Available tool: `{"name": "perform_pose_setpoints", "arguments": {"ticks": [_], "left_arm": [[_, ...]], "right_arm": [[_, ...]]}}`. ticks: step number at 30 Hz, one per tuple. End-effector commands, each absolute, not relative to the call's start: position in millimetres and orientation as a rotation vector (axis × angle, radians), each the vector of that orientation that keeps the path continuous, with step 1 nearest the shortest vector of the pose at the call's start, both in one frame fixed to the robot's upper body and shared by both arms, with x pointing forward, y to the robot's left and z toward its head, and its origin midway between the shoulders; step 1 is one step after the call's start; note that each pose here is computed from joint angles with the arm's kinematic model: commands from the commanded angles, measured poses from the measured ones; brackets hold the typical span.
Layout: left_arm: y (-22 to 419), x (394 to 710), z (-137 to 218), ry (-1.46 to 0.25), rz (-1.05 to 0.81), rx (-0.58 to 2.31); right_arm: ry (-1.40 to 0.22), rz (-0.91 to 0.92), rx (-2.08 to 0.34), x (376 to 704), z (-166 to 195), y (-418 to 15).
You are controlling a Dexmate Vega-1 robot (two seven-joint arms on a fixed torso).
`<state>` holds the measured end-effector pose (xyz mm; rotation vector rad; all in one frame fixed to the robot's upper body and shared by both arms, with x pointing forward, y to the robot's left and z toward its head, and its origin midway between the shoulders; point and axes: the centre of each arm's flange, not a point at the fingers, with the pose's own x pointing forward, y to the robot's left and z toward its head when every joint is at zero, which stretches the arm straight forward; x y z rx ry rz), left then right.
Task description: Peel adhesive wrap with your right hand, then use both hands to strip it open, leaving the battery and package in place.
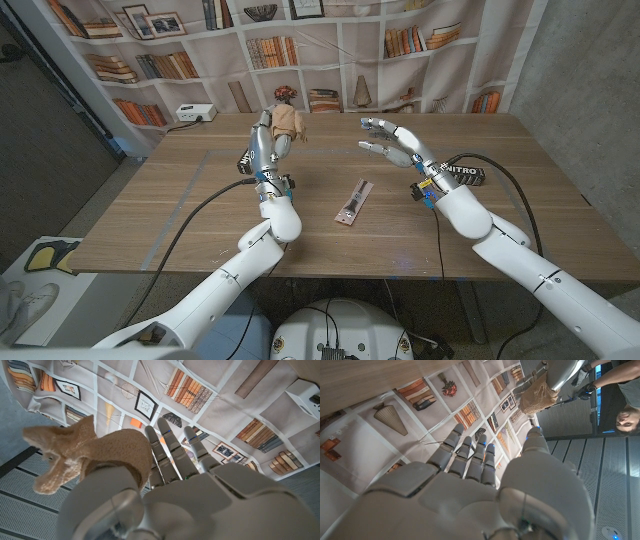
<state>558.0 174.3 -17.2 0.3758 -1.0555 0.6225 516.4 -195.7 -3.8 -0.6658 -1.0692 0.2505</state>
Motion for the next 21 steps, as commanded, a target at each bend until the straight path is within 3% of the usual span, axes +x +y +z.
{"name": "perform_pose_setpoints", "arguments": {"ticks": [1, 21], "left_arm": [[170, 560, -16, -1.07, 0.623, 0.42], [165, 556, -18, -1.114, 0.618, 0.528]], "right_arm": [[-1.076, 0.216, -0.691, 512, -7, -188], [-1.115, 0.215, -0.74, 500, -8, -173]]}}
